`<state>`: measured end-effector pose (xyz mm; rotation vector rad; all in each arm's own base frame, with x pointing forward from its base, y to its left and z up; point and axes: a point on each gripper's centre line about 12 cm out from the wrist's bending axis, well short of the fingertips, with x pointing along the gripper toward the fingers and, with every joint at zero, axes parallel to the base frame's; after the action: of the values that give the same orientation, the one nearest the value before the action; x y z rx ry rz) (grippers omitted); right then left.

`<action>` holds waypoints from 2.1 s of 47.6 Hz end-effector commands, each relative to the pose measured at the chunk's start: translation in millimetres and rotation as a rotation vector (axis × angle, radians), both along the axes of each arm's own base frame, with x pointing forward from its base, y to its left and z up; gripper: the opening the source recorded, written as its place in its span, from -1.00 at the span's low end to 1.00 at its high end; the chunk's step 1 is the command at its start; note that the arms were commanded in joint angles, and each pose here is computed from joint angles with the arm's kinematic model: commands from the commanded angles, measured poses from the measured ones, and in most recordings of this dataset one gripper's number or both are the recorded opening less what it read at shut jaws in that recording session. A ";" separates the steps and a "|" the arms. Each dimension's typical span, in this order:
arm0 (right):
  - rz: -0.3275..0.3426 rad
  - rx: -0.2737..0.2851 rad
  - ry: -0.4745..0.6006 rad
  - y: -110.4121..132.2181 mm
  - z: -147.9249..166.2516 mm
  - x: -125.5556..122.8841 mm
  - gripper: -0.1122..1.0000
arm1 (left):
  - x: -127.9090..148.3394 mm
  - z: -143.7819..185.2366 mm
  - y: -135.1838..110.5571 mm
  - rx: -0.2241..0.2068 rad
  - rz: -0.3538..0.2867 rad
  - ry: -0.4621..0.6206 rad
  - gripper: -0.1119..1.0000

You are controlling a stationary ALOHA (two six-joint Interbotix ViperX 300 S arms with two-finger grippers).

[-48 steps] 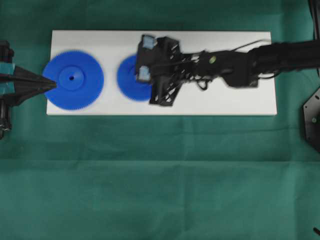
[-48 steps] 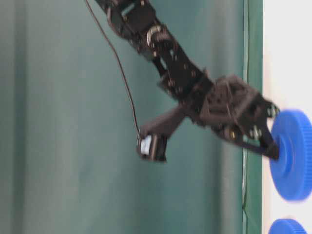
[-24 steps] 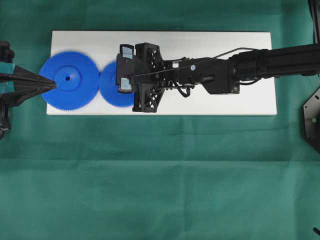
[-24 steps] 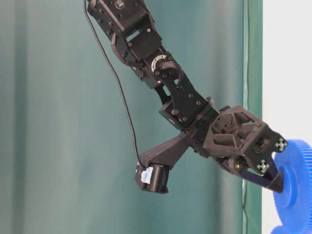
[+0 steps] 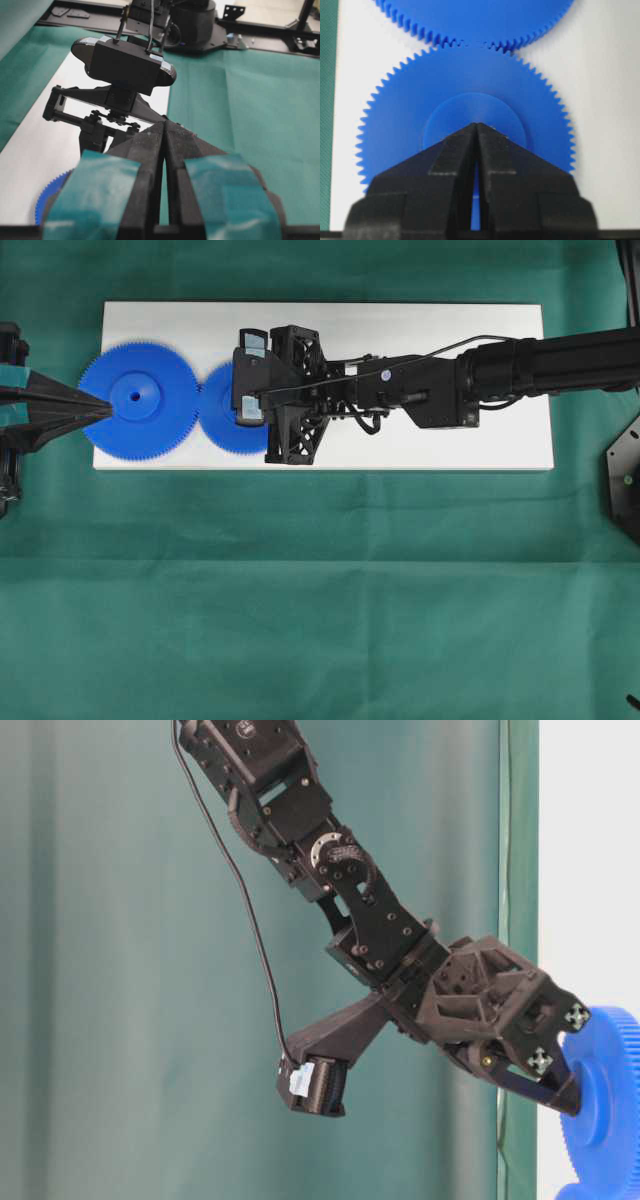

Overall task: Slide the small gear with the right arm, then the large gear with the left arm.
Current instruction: 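Hold the small gear meshed against the large gear with the right gripper, then slide the small blue gear back rightward to the board's right end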

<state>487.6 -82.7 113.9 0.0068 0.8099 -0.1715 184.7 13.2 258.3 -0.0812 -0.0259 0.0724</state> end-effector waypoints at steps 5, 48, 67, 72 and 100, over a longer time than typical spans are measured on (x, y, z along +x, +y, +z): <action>0.015 -0.011 -0.017 4.5 9.0 3.7 0.11 | 1.0 2.2 0.7 0.001 0.004 -0.006 -0.80; -0.338 0.175 0.152 -21.4 -7.7 -191.4 0.11 | -8.2 3.7 0.0 -0.012 0.003 -0.033 -0.80; -0.561 0.262 0.162 -9.8 -5.2 -292.4 0.11 | -8.3 3.0 1.4 -0.013 0.011 -0.027 -0.80; -0.606 0.269 0.139 -7.6 -0.7 -311.4 0.11 | -8.3 3.0 1.4 -0.012 0.010 -0.027 -0.80; -0.608 0.254 0.015 -2.7 16.3 -327.8 0.11 | -8.2 2.5 2.5 -0.011 0.017 -0.024 -0.80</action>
<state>156.0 -83.2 125.0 0.4996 0.8448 -0.6435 174.9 14.7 257.3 -0.0928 -0.0423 0.0838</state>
